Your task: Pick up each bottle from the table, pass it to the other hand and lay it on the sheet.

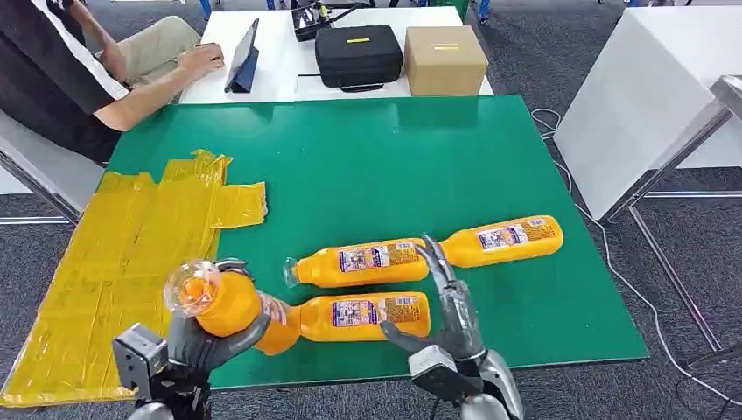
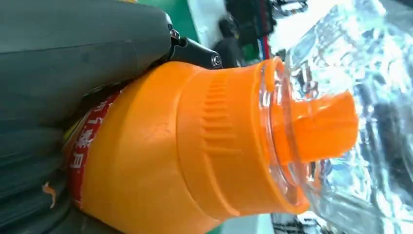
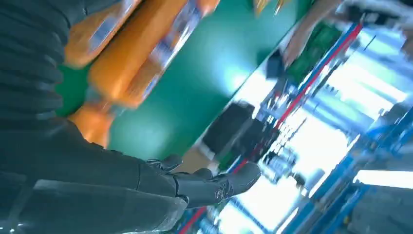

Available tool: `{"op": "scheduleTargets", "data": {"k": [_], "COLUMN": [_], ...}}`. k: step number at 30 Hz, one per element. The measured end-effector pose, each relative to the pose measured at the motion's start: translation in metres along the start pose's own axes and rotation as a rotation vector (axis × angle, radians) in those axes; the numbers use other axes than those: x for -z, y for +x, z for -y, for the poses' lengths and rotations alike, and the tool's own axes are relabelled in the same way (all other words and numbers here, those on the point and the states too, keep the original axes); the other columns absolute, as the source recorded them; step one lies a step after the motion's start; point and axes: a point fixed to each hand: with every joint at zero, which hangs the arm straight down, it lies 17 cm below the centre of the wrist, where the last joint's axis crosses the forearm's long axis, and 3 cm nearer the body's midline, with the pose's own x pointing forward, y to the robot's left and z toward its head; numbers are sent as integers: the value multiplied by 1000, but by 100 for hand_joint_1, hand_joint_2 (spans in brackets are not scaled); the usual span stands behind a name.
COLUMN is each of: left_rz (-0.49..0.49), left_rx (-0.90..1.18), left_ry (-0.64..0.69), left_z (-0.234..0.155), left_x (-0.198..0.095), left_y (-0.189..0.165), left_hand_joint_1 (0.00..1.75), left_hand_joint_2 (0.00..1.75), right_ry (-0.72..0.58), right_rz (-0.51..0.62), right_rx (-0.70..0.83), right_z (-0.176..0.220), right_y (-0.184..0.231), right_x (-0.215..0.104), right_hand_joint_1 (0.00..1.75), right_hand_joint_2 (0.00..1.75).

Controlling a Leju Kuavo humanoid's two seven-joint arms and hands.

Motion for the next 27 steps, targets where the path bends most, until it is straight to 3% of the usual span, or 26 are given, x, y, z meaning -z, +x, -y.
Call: {"op": "scheduleTargets", "data": {"k": [7,11,18,27], "left_rz": [-8,-1,89,124], "left_rx": [270,643,1092,1422], "left_ry": [198,287,285,159], "left_z": [-75,-103,-105,-79], "left_x": [-39,-55,-57,-40], "left_y": [-1,8,24,-7], "left_hand_joint_1": [175,175,175,175], "left_hand_joint_2": [175,175,175,175], "right_ry": [-99,-130,-127,-108], "right_rz": [-83,-100,-105,-105], "right_rx": [-87,-113,-178,-159], "right_z": [59,80,92,86], "right_y": [-12,-13,-13,-15], "right_x": [-50,-63,-71,-70], "right_hand_joint_1": [0,0,0,0], "right_hand_joint_2": [175,175,175,175]}}
